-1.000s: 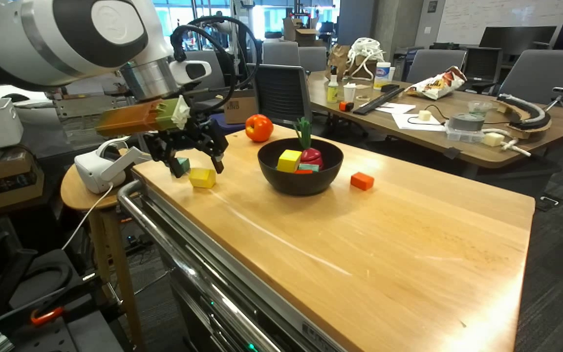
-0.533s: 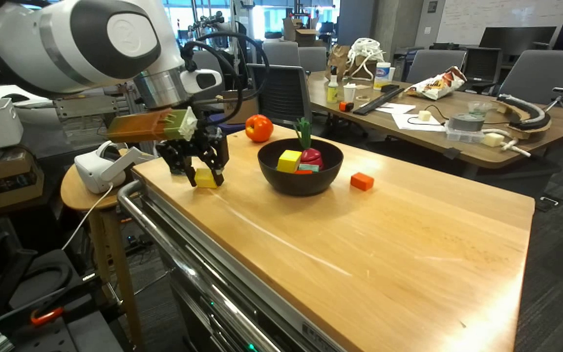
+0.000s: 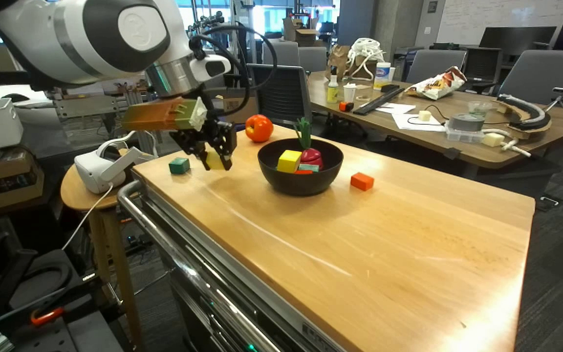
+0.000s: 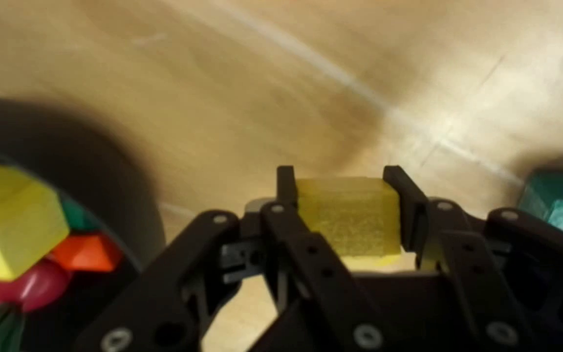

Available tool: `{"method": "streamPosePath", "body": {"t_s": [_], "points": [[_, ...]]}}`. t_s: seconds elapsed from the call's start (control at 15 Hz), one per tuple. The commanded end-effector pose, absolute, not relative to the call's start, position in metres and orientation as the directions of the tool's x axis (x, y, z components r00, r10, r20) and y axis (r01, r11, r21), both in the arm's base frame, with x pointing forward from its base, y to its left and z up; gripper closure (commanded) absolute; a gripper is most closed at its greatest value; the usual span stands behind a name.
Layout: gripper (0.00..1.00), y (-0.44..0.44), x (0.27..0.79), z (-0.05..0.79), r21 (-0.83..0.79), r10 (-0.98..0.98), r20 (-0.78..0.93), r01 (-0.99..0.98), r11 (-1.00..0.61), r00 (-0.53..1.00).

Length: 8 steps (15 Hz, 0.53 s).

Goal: Put the objects that are near the edge away from you in the bowl except the apple which you must move to the left, then put the rest of the blocks one at a time in the bowl, then move the apple to the right

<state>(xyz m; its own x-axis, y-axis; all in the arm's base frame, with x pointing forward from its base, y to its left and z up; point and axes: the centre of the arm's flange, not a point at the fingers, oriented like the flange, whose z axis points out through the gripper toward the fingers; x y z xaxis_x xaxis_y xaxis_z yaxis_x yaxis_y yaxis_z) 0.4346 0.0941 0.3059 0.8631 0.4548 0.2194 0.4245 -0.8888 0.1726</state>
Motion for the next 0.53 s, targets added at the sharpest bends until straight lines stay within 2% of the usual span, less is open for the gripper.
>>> {"method": "streamPosePath", "body": {"t_s": [0.0, 0.07, 0.27, 0.47], "points": [[0.75, 0.084, 0.457, 0.364, 0.310, 0.526, 0.325, 0.437, -0.844, 0.786], [0.78, 0.079, 0.469, 0.372, 0.352, 0.546, 0.345, 0.434, -0.829, 0.763], [0.79, 0.050, 0.509, 0.370, 0.507, 0.592, 0.357, 0.382, -0.773, 0.723], [0.79, 0.020, 0.527, 0.353, 0.544, 0.566, 0.325, 0.340, -0.767, 0.757]]}}
